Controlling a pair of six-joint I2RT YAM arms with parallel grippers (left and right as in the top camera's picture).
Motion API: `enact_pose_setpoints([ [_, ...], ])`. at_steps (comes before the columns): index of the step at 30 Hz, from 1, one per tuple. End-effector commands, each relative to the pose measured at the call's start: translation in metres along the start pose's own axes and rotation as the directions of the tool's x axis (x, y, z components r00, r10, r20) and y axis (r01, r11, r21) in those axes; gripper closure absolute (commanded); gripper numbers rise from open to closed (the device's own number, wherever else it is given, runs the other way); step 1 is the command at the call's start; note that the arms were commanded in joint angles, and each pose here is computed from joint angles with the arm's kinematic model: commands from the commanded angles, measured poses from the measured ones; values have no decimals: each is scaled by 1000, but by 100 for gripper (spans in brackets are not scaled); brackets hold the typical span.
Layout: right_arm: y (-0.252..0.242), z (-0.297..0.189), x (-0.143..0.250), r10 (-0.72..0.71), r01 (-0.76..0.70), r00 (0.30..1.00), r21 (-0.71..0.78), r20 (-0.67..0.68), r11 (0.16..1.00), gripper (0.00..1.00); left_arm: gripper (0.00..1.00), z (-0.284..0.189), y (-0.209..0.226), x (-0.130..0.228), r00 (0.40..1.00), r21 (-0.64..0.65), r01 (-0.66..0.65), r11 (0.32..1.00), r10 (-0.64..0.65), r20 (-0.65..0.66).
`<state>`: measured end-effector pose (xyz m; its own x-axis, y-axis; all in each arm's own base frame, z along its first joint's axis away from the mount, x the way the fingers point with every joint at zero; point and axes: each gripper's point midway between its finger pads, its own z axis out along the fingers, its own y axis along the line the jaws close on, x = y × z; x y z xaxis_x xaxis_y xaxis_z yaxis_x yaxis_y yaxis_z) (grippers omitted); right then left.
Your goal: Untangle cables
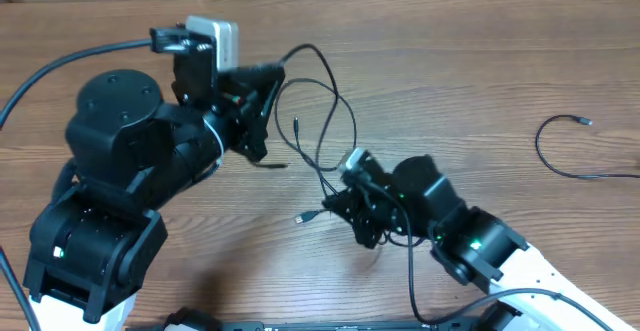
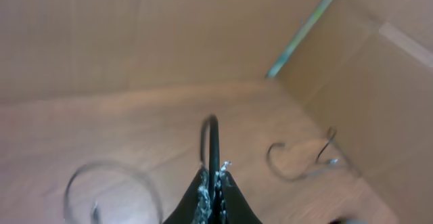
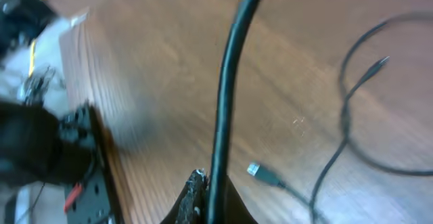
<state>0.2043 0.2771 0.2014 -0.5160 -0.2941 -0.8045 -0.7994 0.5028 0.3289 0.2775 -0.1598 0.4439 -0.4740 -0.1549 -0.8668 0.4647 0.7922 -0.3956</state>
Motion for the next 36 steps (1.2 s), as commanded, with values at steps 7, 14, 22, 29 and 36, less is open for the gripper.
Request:
enact_pose_setpoints([
  [7, 21, -103, -121, 34, -45, 889, 14, 456, 999, 96, 96, 8, 47, 80, 944, -211, 13, 977, -81, -319],
  [14, 33, -165, -154, -58, 26, 763, 59, 644, 998, 96, 95, 42, 59, 131, 848, -212, 65, 975, -166, -504],
  [22, -12, -208, -176, -243, -50, 680, 374, 691, 926, 96, 1, 67, 81, 179, 714, -284, 83, 955, -256, -652],
  [29, -9, -300, -220, -531, -54, 581, 679, 617, 732, 96, 0, 86, 99, 216, 587, -379, 103, 920, -364, -724],
  [36, -64, -383, -218, -673, -303, 660, 938, 332, 166, 96, 0, 101, 104, 245, 469, -443, 155, 883, -460, -753],
])
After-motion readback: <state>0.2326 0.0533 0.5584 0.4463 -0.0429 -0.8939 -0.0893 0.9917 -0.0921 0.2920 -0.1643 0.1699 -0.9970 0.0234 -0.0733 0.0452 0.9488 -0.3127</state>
